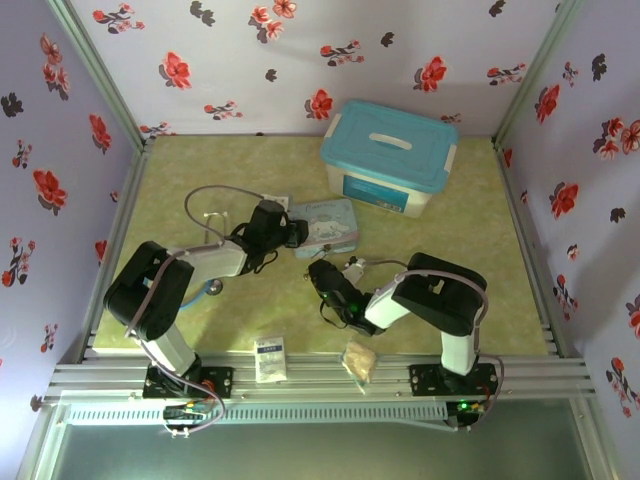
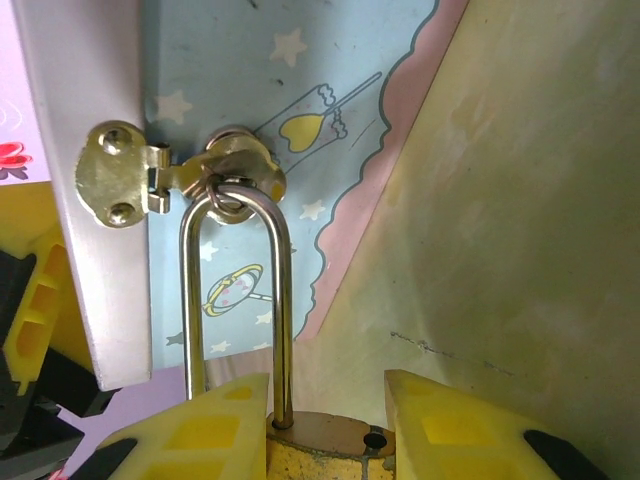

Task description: Unlock a padlock with a key

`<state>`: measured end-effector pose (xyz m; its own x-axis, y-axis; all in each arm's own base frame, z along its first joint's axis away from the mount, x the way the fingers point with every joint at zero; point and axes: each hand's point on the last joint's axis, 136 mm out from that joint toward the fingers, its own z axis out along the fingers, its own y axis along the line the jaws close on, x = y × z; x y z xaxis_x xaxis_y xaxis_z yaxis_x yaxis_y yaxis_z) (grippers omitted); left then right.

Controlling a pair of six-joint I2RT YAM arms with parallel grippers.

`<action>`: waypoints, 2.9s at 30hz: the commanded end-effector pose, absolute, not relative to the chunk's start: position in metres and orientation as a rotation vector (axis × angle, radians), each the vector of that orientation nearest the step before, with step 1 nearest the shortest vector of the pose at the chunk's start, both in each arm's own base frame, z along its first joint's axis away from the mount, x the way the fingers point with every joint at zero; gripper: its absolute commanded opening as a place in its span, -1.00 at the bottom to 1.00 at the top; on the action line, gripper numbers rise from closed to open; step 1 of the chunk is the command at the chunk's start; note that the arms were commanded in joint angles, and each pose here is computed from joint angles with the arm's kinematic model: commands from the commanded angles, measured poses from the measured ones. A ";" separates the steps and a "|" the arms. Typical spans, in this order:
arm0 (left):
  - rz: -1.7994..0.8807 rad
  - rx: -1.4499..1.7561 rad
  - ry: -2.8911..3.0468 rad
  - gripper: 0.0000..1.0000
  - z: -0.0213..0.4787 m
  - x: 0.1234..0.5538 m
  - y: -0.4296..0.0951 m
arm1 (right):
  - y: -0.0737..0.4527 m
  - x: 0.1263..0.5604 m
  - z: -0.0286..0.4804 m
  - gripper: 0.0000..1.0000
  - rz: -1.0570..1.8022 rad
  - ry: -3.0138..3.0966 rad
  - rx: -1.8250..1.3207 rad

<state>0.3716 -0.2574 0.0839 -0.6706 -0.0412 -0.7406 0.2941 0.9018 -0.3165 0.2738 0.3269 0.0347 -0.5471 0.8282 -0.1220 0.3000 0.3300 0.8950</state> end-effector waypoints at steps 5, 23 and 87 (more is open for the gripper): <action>-0.297 0.299 2.499 -0.04 0.011 0.334 -0.218 | 0.263 0.270 -0.016 -0.75 0.869 2.075 1.091; -0.318 0.285 2.521 -0.05 0.000 0.328 -0.211 | 0.236 0.282 -0.022 -0.80 0.876 1.852 1.281; -0.399 0.115 2.484 0.73 0.058 0.397 -0.242 | 0.296 0.283 0.024 0.26 0.192 2.344 -0.580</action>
